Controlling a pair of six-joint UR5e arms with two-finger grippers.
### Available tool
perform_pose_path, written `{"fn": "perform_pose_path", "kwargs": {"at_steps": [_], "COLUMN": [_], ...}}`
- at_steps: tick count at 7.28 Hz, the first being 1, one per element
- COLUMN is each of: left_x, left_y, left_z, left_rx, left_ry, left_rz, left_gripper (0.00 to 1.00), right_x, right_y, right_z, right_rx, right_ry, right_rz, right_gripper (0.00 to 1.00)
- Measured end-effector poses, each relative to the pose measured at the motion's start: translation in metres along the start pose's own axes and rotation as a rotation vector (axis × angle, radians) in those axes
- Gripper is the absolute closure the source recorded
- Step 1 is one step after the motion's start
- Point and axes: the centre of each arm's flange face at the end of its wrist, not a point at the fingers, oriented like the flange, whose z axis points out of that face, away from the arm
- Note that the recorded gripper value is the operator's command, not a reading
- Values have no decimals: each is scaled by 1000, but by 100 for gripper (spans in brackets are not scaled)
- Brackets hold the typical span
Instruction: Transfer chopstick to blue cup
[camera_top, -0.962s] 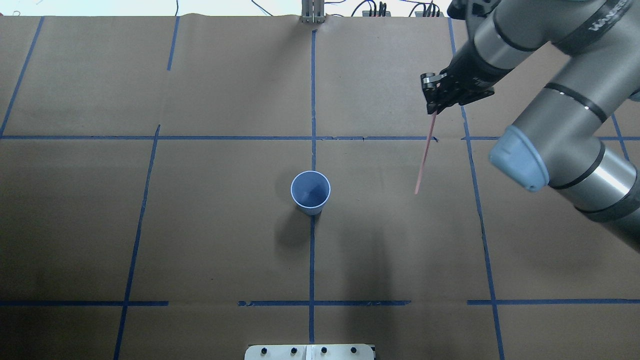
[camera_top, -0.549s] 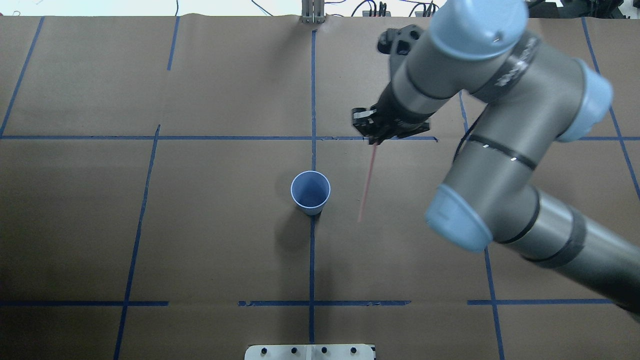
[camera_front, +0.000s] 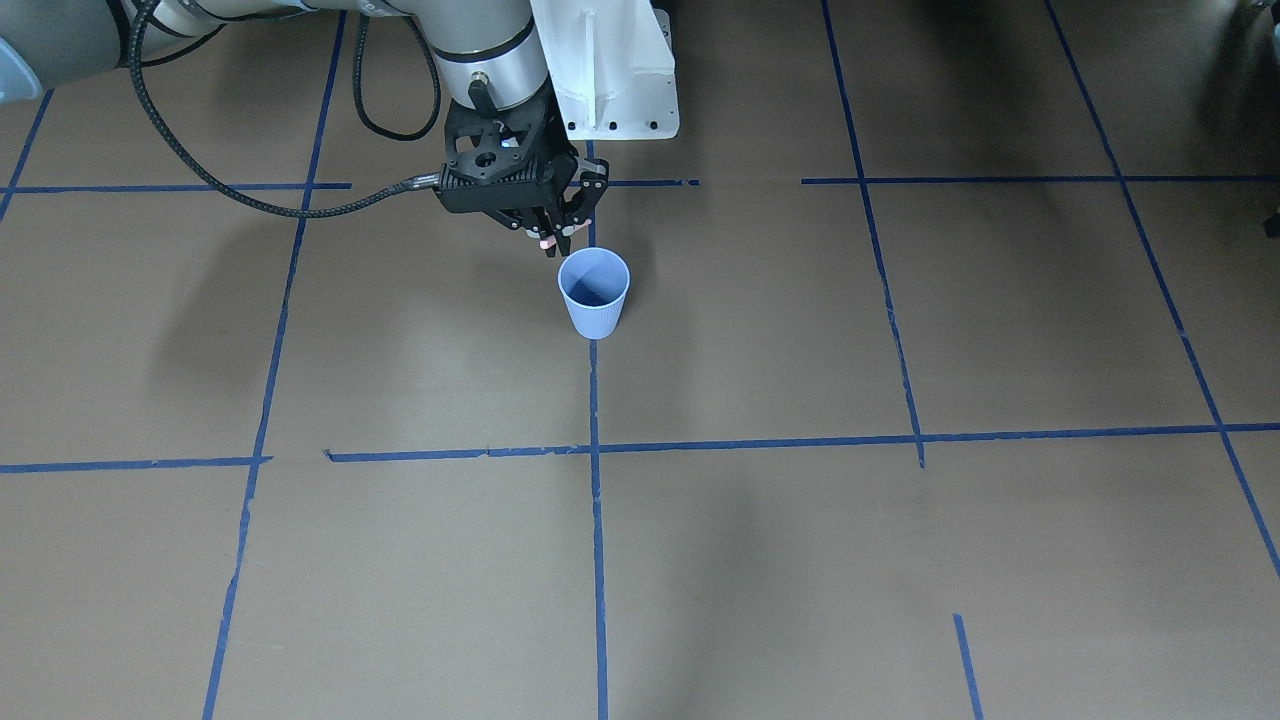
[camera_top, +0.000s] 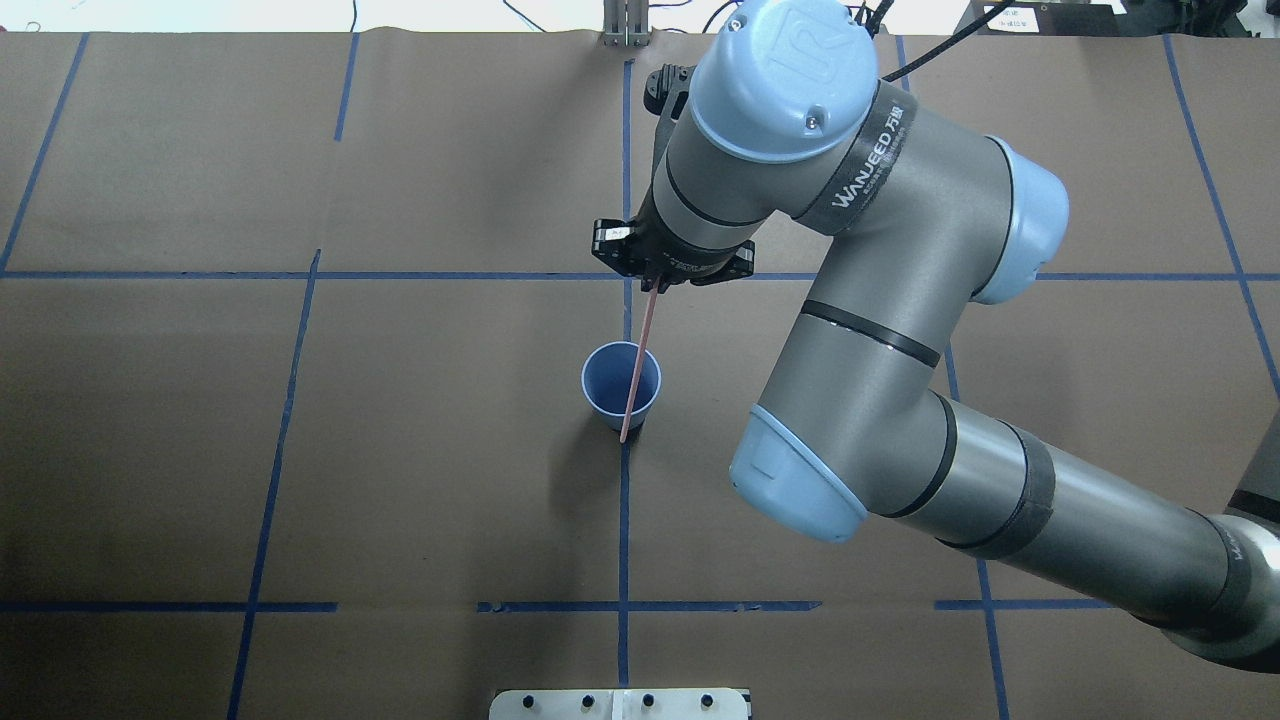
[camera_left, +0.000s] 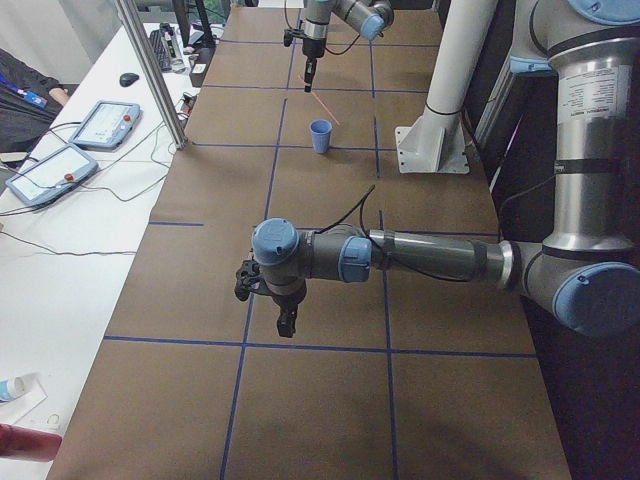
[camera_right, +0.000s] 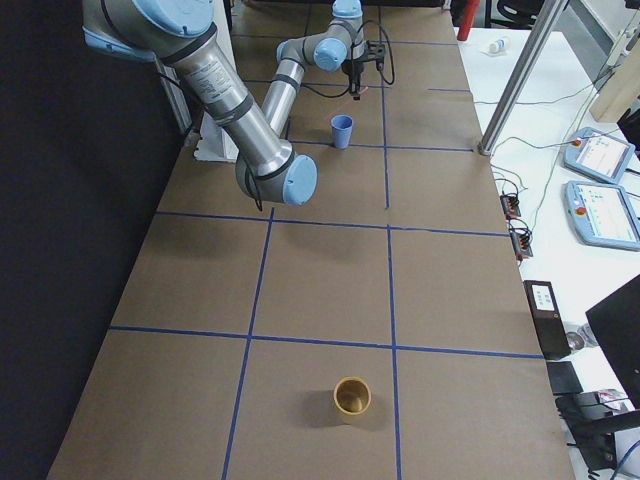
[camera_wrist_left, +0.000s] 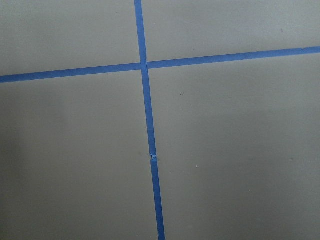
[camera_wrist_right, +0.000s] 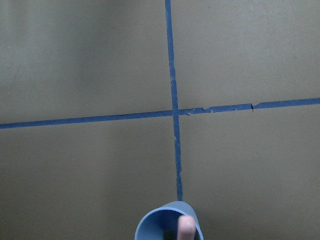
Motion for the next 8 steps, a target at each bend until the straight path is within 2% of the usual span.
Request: {"fn": "perform_pose_path", "kwargs": {"at_steps": [2,3,5,8], "left_x": [0,0,1,1], "left_y": [0,0,0,0], "left_z": [0,0,-1,-1], "left_rx": [-1,0,2,1], "left_ry": [0,0,0,0], "left_rz": [-1,0,2,2], "left_gripper": [0,0,0,0], "right_x": [6,7,5,-4], "right_y": [-15,-19,-19,2], "right_z": [3,8,15,35], "right_rx": [68,84,86,70], "right_ry": [34,48,59,73], "right_rz": [15,18,20,25], "right_gripper": [100,100,100,100]}}
